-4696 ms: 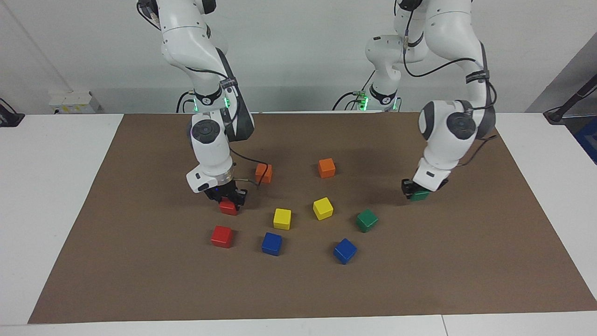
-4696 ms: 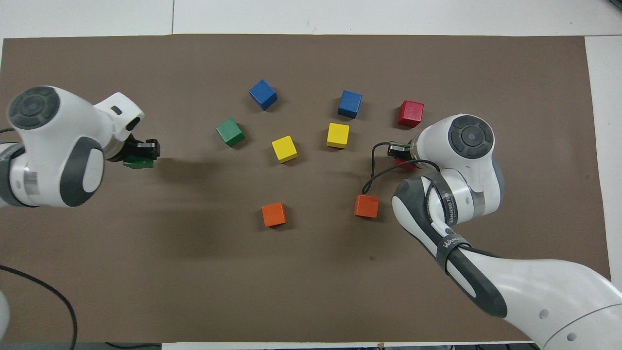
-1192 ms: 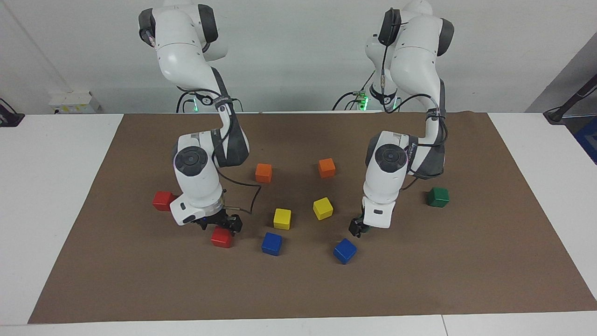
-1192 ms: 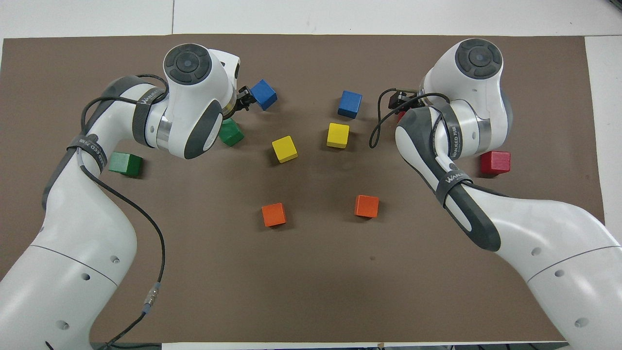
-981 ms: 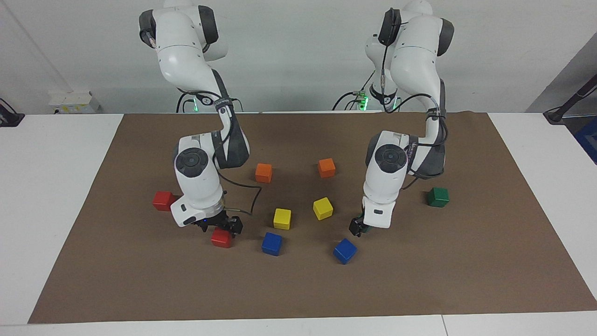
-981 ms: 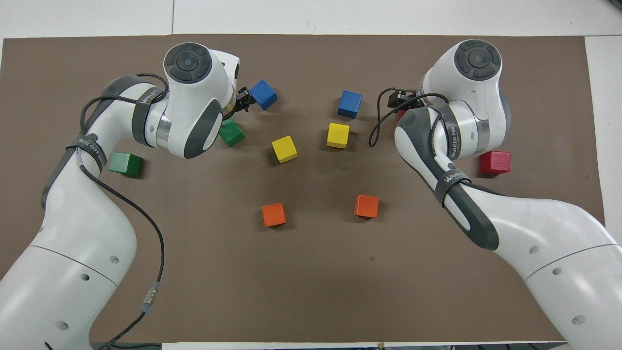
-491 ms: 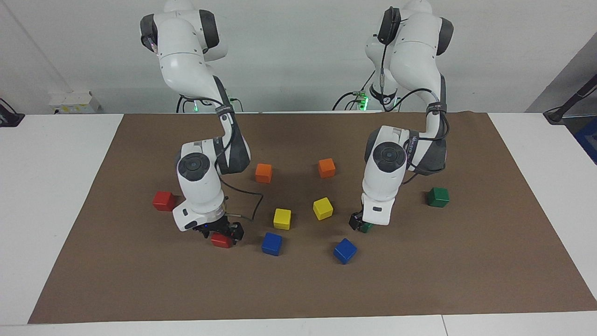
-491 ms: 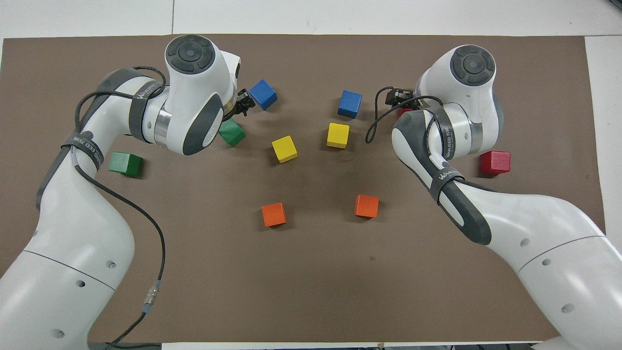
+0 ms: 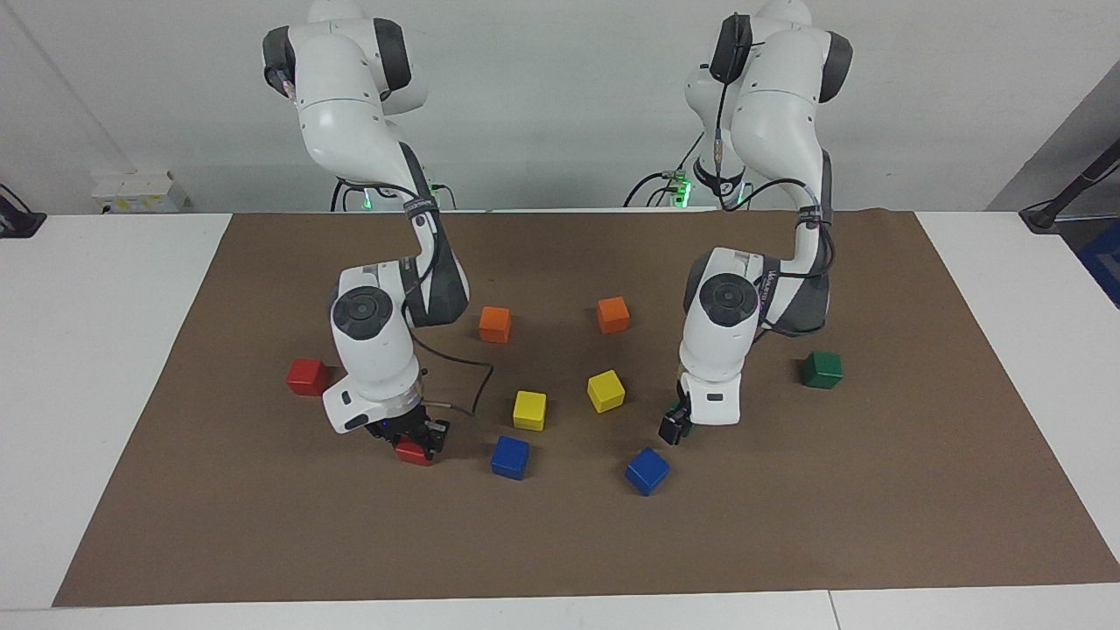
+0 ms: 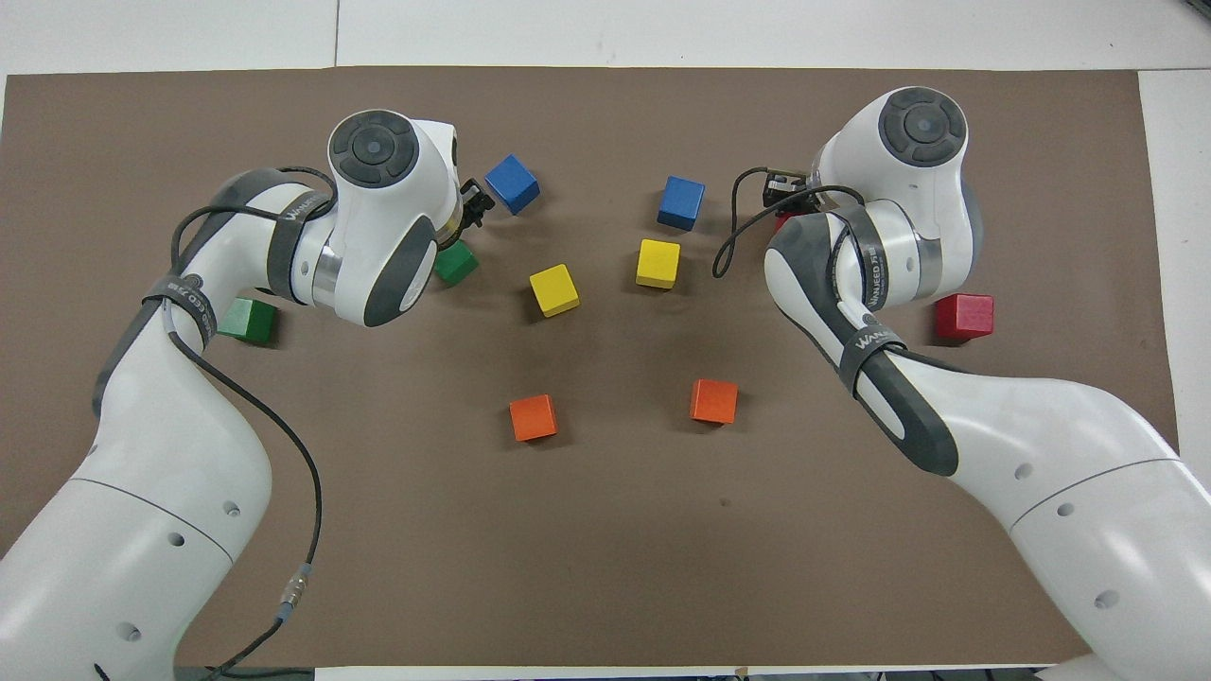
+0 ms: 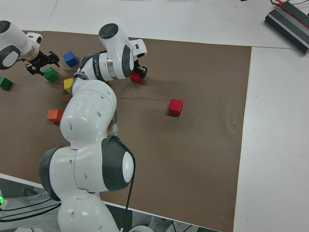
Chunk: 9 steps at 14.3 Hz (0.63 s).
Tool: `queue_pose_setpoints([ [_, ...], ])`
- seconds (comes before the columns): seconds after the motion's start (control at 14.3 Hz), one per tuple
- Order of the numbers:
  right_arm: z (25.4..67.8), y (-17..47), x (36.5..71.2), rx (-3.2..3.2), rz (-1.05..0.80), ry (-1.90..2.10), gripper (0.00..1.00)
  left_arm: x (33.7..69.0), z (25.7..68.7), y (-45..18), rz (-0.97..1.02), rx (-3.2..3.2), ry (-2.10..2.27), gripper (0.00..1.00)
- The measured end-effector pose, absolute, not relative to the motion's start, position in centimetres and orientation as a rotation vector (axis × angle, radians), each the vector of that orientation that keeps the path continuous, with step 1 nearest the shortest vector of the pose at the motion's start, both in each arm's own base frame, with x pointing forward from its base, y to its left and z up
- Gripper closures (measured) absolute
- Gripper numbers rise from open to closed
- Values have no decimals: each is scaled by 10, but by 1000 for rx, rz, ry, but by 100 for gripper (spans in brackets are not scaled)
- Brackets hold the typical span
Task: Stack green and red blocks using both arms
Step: 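Grasp the second green cube with the left gripper while the right gripper grasps red, then carry the green cube over the placed green while the right gripper carries red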
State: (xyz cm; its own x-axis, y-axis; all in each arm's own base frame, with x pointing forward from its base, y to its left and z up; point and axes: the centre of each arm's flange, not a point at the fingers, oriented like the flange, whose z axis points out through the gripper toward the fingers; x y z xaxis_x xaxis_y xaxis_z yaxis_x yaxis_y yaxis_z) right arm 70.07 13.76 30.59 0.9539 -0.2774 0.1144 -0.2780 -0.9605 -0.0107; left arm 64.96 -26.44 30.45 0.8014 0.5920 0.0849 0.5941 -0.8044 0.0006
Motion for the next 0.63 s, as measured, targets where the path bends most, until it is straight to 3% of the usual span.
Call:
queue_pose_setpoints([
  [0.21, 320, 127, 697, 3088, 110, -390, 45, 630, 288, -263, -105, -2947, -988, 0],
  [0.42, 378, 84, 681, 3086, 33, -273, 45, 624, 295, -264, -96, -2935, -999, 38],
  [0.49, 395, 63, 670, 3089, 23, -250, 45, 624, 300, -261, -87, -2925, -998, 45],
  [0.63, 413, 17, 641, 3093, -1, -250, 45, 633, 325, -246, -55, -2917, -910, 45],
])
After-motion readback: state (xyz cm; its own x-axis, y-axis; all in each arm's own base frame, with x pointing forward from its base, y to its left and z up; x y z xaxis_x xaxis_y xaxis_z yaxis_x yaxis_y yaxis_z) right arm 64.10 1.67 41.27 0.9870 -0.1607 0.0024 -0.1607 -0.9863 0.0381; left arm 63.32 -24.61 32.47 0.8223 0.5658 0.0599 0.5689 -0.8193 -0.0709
